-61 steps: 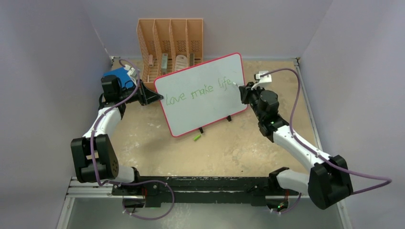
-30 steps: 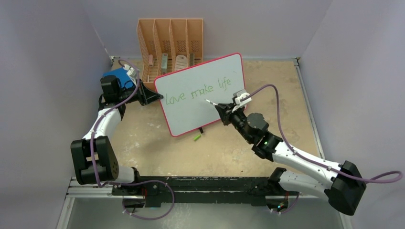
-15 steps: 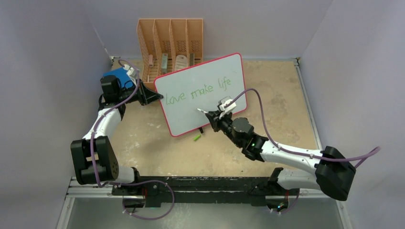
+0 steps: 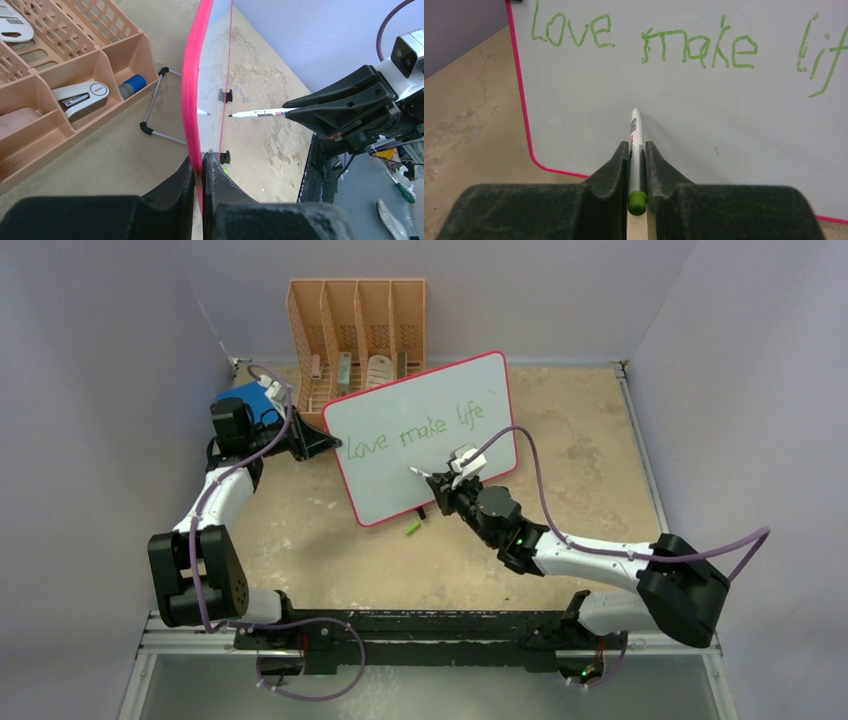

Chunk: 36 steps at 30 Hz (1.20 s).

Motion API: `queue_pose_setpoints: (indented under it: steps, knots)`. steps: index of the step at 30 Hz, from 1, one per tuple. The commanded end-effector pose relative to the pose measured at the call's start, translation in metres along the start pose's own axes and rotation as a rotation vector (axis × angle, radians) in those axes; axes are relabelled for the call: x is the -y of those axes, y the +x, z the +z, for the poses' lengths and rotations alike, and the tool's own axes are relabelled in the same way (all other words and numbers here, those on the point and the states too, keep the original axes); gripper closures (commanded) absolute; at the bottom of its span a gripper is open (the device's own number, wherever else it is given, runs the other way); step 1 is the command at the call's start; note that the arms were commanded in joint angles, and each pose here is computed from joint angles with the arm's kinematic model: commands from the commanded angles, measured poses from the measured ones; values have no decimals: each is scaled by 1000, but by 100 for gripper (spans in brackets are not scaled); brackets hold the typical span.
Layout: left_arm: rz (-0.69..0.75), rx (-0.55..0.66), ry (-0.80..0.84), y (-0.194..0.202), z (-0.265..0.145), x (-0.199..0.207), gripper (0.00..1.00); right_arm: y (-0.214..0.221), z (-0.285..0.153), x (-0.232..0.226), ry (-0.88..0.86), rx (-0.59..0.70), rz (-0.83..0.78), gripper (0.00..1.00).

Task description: Write a sentence on the whiteboard

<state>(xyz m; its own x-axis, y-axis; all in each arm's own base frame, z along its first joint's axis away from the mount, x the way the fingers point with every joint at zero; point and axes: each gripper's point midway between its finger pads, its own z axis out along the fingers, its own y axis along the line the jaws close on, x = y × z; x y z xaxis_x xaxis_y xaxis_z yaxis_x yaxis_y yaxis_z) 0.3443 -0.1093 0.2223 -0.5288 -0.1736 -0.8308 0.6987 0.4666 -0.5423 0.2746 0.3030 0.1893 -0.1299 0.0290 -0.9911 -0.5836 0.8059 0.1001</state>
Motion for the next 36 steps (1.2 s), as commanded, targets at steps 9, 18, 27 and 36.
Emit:
queue_pose_setpoints:
  steps: [9, 18, 27, 36]
  knots:
    - [127, 40, -10, -19, -2, 1, 100, -22, 10, 0, 28, 84, 13, 100]
    - [130, 40, -9, -19, -2, 2, 100, -20, 15, 2, 50, 78, 14, 100]
    - [130, 40, -7, -20, -2, 3, 100, -26, 19, -2, 37, 92, 10, 100]
    - [135, 41, -6, -20, -2, 4, 100, -29, 23, -12, -13, 92, -14, 100]
